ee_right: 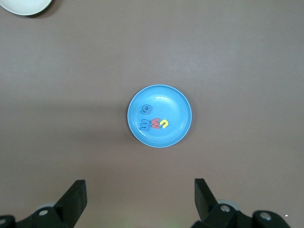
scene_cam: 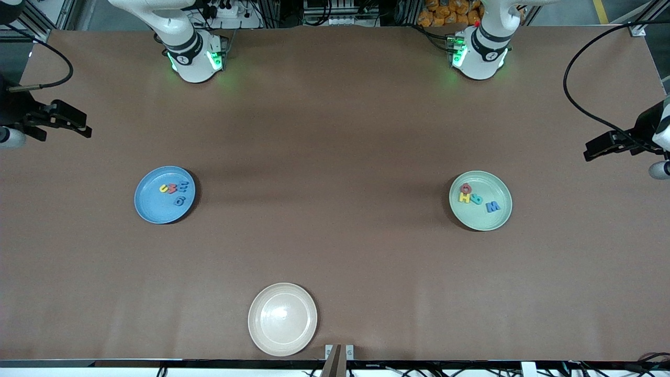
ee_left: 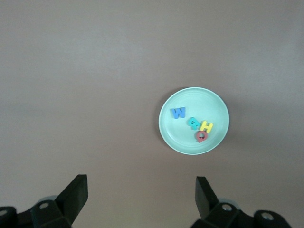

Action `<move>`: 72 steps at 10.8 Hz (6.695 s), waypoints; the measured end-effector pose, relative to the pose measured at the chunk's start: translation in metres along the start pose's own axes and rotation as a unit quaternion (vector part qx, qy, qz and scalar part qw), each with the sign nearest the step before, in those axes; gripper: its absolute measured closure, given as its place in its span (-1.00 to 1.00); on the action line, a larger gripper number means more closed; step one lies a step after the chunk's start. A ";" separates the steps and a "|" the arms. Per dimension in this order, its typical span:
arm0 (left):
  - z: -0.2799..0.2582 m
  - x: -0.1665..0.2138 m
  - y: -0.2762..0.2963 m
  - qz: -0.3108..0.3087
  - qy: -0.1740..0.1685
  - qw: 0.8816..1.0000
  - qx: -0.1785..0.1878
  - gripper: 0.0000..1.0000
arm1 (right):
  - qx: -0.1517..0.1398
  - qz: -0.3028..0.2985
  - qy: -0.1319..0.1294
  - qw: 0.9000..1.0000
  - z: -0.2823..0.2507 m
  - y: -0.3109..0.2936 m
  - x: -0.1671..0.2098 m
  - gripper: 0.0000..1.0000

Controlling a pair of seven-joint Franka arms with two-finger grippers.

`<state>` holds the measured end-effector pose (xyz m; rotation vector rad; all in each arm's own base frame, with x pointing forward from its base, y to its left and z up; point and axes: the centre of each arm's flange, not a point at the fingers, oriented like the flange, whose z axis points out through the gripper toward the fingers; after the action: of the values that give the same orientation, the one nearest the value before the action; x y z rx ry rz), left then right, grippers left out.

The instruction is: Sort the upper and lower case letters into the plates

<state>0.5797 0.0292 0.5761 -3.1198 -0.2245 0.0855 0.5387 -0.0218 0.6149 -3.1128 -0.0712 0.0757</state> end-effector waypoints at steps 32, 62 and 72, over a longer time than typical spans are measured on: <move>-0.025 0.013 -0.025 0.003 0.036 0.999 -0.003 -1.00 | -0.001 -0.001 0.015 1.000 -0.003 -0.001 0.006 -1.00; -0.025 0.013 -0.025 0.003 0.035 0.999 -0.002 -1.00 | 0.006 0.002 0.029 1.000 -0.005 0.001 0.011 -1.00; -0.025 0.013 -0.023 0.004 0.035 0.999 -0.002 -1.00 | -0.002 0.007 0.030 1.000 -0.005 0.009 0.011 -1.00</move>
<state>0.5908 0.0540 0.6005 -3.1216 -0.2112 -0.0250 0.5504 -0.0301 0.6193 -3.1178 -0.0476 -0.0163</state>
